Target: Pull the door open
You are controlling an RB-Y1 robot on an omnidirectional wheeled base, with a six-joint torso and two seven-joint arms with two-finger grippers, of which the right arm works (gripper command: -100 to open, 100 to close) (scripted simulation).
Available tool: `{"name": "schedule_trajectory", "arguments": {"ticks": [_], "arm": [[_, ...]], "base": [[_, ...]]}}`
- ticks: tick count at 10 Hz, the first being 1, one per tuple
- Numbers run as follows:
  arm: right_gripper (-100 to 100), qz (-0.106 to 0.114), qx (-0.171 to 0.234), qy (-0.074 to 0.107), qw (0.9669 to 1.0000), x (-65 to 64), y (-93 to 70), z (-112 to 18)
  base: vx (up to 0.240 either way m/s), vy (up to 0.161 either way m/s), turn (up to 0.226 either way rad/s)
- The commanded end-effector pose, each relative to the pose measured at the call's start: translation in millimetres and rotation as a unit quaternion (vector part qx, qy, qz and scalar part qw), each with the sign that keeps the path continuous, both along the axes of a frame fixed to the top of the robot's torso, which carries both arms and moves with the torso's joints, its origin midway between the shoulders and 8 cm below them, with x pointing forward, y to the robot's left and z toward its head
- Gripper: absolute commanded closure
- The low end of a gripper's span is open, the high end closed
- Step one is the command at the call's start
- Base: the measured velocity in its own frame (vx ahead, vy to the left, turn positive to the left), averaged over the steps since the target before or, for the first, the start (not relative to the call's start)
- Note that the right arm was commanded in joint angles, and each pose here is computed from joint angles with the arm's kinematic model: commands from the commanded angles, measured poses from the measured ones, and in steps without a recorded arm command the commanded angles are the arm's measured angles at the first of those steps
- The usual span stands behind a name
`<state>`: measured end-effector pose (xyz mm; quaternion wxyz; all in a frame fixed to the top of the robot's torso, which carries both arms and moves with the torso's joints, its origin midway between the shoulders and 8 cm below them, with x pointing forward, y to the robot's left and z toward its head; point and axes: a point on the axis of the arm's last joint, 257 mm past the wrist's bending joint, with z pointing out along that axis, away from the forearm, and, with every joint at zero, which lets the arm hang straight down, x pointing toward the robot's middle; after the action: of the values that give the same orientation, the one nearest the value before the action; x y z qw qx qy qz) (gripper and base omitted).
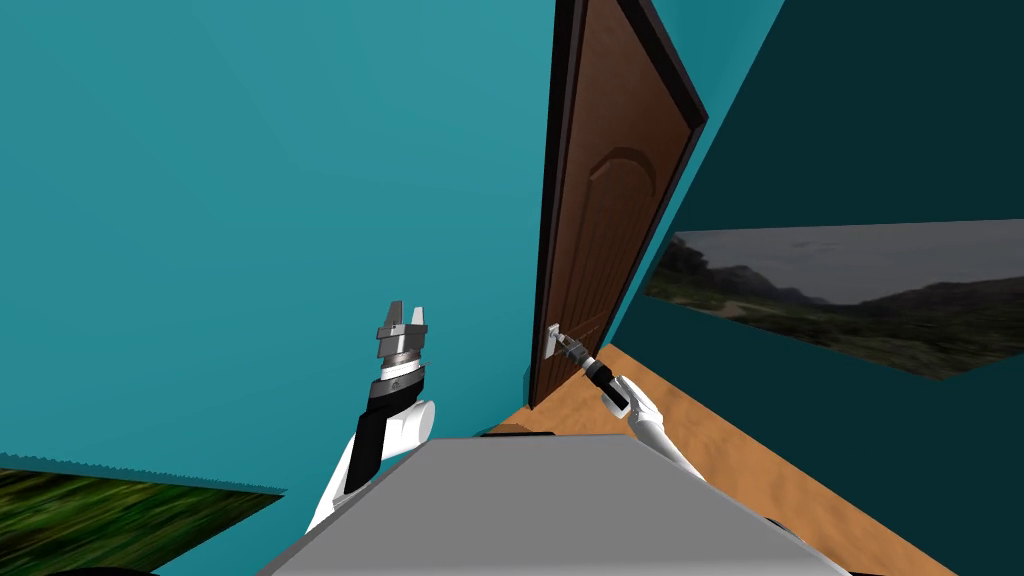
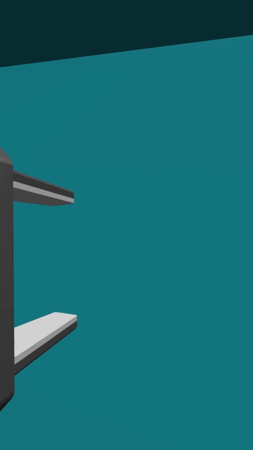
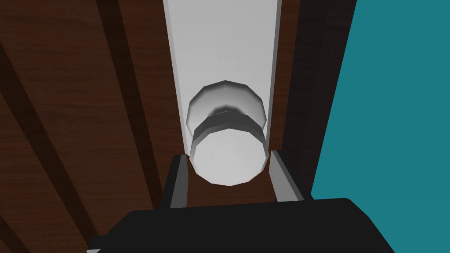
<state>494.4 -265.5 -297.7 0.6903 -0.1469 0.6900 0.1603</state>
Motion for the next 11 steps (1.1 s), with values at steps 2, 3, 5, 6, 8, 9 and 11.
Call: {"name": "schedule_trajectory", "arguments": {"ticks": [2, 3, 5, 6, 8, 9, 11], "arm": [[100, -0.002, -0.001, -0.001, 1.0, 1.1, -1.6, 1.1], [100, -0.006, 0.02, 0.001, 0.9998, 0.4, -3.1, 4.0], [100, -0.014, 0.046, 0.002, 0.9989, 0.6, -7.3, 8.6], [100, -0.021, 0.066, 0.003, 0.9976, 0.7, -10.9, 12.3], [100, -0.028, 0.091, 0.003, 0.9954, 0.7, -15.3, 16.5], [100, -0.032, 0.106, 0.004, 0.9938, 0.6, -18.0, 19.0], [100, -0.041, 0.136, 0.005, 0.9899, 0.4, -23.6, 23.8]], "base": [[0.0, 0.0, 0.0], [-0.029, -0.032, 0.167], [-0.062, -0.072, 0.192], [-0.062, -0.07, 0.236], [-0.057, -0.055, 0.163], [-0.05, -0.054, 0.151], [-0.058, -0.067, 0.177]]}}
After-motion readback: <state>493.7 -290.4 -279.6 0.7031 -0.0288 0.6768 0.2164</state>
